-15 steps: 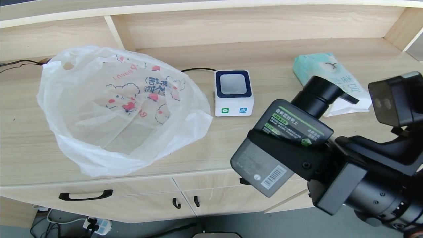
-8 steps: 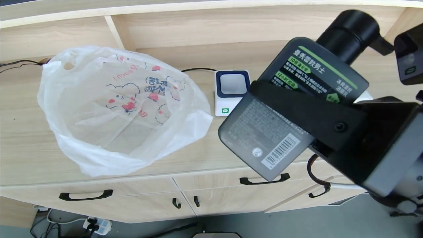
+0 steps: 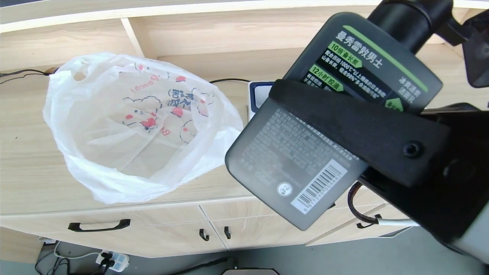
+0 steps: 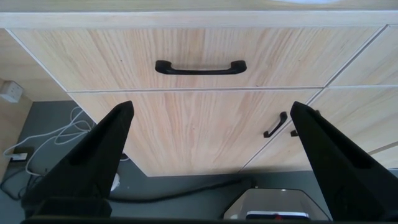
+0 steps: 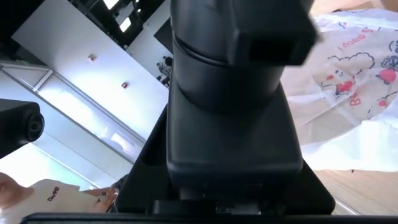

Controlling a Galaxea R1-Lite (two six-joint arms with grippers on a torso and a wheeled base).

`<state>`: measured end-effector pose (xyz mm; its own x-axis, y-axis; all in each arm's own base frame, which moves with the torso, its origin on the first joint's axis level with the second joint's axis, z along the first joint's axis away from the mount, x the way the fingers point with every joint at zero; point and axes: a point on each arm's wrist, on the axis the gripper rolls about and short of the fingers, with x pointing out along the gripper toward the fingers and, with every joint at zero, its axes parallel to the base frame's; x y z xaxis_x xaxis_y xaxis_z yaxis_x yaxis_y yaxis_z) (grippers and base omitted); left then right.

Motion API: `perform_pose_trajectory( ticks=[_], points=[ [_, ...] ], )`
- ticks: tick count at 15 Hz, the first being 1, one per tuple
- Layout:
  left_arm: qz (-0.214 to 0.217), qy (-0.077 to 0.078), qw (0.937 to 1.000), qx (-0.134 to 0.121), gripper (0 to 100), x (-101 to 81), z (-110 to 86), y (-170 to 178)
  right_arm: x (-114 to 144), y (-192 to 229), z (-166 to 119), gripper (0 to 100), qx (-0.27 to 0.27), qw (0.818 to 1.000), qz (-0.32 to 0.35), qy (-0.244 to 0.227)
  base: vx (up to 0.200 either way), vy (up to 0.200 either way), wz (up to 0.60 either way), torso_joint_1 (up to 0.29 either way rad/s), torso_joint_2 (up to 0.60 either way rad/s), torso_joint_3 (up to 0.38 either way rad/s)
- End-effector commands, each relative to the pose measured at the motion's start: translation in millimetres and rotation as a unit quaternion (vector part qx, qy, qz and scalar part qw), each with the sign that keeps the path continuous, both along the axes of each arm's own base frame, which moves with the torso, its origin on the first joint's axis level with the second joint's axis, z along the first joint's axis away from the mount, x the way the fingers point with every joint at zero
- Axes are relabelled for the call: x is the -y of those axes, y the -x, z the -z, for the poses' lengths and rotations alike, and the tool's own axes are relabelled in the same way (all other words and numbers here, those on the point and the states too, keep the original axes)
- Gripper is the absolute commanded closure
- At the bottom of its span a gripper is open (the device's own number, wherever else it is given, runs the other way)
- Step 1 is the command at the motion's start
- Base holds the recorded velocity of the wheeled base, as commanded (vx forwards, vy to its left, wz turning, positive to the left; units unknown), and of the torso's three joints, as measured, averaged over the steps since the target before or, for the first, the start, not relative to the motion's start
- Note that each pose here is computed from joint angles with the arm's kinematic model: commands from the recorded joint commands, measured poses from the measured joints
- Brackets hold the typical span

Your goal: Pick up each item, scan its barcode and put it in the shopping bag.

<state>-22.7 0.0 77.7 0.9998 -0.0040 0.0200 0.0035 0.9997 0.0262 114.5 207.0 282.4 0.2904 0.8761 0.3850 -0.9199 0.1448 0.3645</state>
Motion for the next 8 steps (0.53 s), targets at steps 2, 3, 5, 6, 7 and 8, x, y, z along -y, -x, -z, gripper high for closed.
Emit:
perform_pose_trajectory(
  ticks=[2,3,5,6,7,8],
  points=[
    [0.000,0.000,1.0000,0.000,0,0.0,0.0,0.0,-0.4,0.4,-0.1,100,0.000,1.000,0.000,0.000,0.000,0.000,0.00,0.000,0.00,0.000],
    [0.000,0.001,1.0000,0.000,0,0.0,0.0,0.0,-0.3,0.3,0.3,100,0.004,1.000,0.005,0.001,0.000,0.000,0.00,0.000,0.00,0.000],
    [0.000,0.001,1.0000,0.000,0,0.0,0.0,0.0,-0.3,-3.8,7.7,100,0.022,0.999,0.030,0.023,0.000,0.000,0.00,0.000,0.00,0.000],
    [0.000,0.001,1.0000,-0.001,0,0.0,0.1,0.0,2.4,-17.7,20.0,100,0.039,0.993,0.099,0.058,0.000,0.000,0.00,0.000,0.00,0.000],
    [0.000,0.001,1.0000,-0.001,0,0.0,0.1,0.0,8.0,-37.7,43.4,100,0.078,0.964,0.217,0.132,0.000,0.000,0.00,0.000,0.00,0.000],
    [0.000,0.001,1.0000,-0.001,0,0.0,0.1,0.0,12.4,-38.2,48.2,100,0.097,0.948,0.261,0.158,0.000,0.000,0.00,0.000,0.00,0.000]
  ],
)
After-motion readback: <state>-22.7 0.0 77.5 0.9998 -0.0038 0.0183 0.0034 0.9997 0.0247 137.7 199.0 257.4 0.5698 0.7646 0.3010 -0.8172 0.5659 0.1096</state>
